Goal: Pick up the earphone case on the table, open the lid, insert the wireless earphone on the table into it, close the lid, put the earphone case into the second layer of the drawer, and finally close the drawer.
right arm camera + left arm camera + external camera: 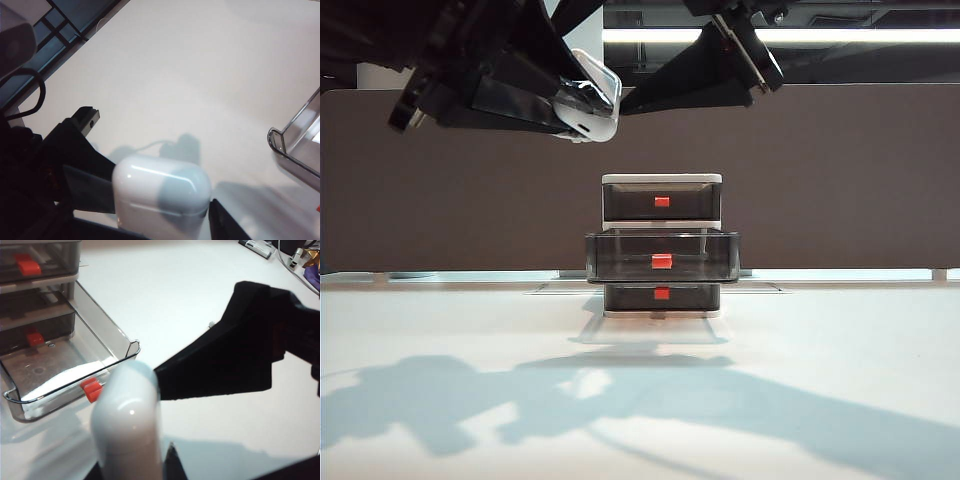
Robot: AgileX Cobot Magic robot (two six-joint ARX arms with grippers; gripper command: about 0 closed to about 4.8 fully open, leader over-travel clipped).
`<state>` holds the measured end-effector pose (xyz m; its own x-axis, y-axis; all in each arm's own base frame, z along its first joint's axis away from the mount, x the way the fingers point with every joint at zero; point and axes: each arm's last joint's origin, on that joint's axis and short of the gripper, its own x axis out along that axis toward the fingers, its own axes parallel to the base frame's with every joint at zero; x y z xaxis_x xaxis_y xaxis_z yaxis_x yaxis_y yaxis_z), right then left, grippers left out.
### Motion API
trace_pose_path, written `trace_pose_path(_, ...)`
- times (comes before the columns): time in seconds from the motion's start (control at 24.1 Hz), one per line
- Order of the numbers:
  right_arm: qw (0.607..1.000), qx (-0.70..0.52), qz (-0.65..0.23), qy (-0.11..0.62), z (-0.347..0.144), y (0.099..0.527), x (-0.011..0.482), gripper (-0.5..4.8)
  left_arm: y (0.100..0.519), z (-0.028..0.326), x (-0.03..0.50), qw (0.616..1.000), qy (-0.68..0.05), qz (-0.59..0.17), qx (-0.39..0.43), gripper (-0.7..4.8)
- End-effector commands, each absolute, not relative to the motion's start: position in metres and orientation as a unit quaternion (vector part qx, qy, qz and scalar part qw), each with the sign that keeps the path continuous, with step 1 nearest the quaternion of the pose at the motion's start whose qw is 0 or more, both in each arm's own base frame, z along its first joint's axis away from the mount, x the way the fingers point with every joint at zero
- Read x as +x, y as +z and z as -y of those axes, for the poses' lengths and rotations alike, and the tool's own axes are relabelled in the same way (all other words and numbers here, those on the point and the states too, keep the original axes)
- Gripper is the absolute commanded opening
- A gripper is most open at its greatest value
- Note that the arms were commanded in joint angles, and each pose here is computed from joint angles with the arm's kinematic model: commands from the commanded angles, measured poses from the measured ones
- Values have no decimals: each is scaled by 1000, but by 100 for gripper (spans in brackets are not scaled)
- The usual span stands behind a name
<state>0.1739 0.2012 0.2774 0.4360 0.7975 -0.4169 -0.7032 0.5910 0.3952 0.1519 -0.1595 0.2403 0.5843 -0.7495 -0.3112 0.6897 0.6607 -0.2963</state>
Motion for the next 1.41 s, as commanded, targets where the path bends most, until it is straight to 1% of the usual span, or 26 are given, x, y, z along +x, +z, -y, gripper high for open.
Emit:
trace_pose_path(0.04, 836, 75, -298, 455, -198, 278, 171, 370, 245, 162, 155, 892, -405, -185, -81, 12)
trace_pose_path(0.33, 846, 80, -277, 448, -180, 295, 162, 367, 242, 164, 157, 891, -404, -190, -79, 12)
trace_pose_path(0.37, 852, 81, -274, 440, -175, 298, 161, 345, 242, 164, 157, 891, -404, -190, -79, 12)
trace_pose_path(0.46, 869, 82, -269, 408, -165, 302, 162, 132, 242, 164, 157, 891, -404, -190, -79, 12)
trace_pose_path(0.5, 876, 76, -268, 393, -159, 302, 163, -5, 242, 164, 157, 892, -406, -186, -70, 12)
trace_pose_path(0.62, 879, 45, -281, 383, -153, 297, 167, -6, 242, 164, 157, 894, -410, -177, -49, 12)
trace_pose_path(0.87, 844, 39, -315, 432, -162, 284, 174, -5, 242, 164, 157, 894, -420, -154, 5, 12)
trace_pose_path(1.08, 837, 41, -322, 440, -166, 280, 177, -5, 223, 160, 153, 887, -430, -146, 83, 12)
trace_pose_path(1.29, 812, 50, -345, 469, -172, 272, 181, -5, 206, 156, 149, 882, -430, -163, 101, 12)
trace_pose_path(1.33, 802, 51, -356, 476, -175, 267, 183, -5, 204, 155, 148, 881, -432, -160, 111, 12)
trace_pose_path(1.41, 797, 50, -368, 477, -178, 261, 185, -5, 204, 155, 148, 878, -435, -151, 128, 12)
